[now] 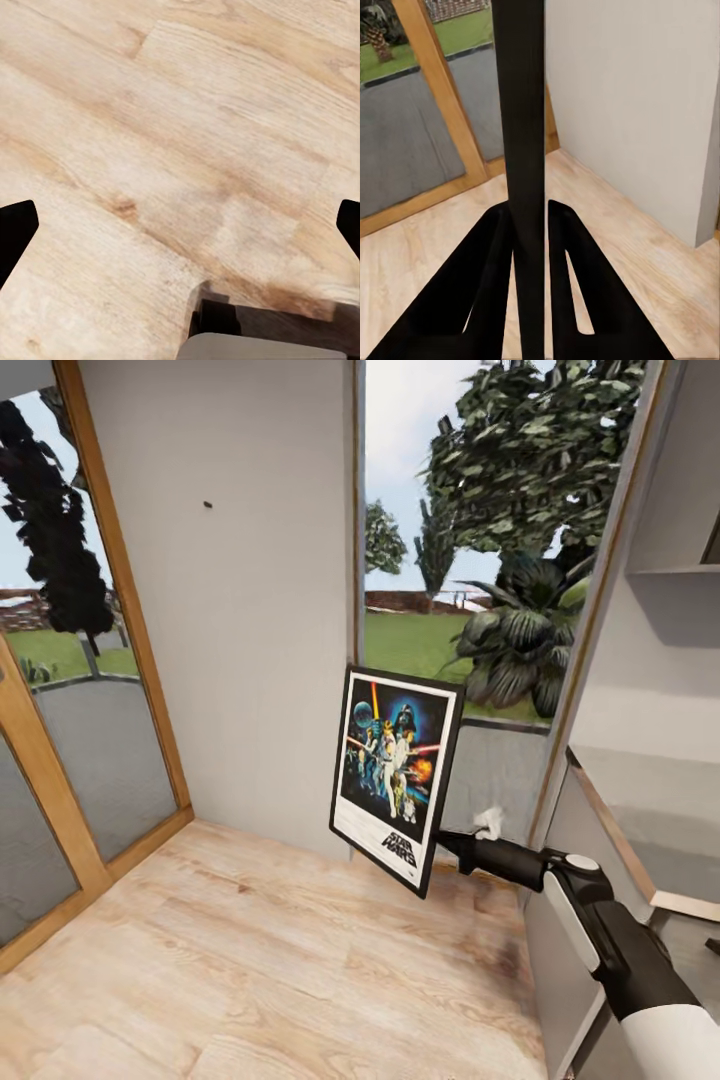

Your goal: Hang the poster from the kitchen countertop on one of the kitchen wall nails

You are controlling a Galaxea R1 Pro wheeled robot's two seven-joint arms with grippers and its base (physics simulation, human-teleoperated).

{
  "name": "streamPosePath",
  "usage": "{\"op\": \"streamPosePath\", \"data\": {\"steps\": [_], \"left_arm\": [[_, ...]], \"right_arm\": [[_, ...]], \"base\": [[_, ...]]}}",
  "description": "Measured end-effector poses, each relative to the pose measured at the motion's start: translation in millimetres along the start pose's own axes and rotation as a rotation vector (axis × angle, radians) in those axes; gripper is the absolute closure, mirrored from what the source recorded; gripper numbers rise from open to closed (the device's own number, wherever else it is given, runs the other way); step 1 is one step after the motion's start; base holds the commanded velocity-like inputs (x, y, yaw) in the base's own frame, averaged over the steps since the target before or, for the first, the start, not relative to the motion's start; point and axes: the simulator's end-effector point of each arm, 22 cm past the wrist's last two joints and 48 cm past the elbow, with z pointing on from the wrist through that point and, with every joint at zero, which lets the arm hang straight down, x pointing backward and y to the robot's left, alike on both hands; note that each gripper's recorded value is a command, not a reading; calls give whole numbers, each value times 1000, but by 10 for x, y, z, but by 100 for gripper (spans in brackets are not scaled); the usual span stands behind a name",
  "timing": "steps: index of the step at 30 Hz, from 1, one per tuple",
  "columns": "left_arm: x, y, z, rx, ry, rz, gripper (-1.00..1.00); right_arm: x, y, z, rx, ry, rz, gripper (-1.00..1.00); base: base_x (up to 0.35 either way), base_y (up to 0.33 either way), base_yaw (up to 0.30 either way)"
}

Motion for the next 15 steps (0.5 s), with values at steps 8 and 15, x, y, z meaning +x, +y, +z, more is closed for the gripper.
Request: {"op": "streamPosePath", "data": {"steps": [8,15], "left_arm": [[-27,-6,-107,2,12,2,-100],[-45,-1,-200,3,23,5,-100]], "right_arm": [[33,7,-25,2,0,0,100],[26,12,-33,3,11,11,100]], "base": [[-1,1,0],[0,0,0]]}}
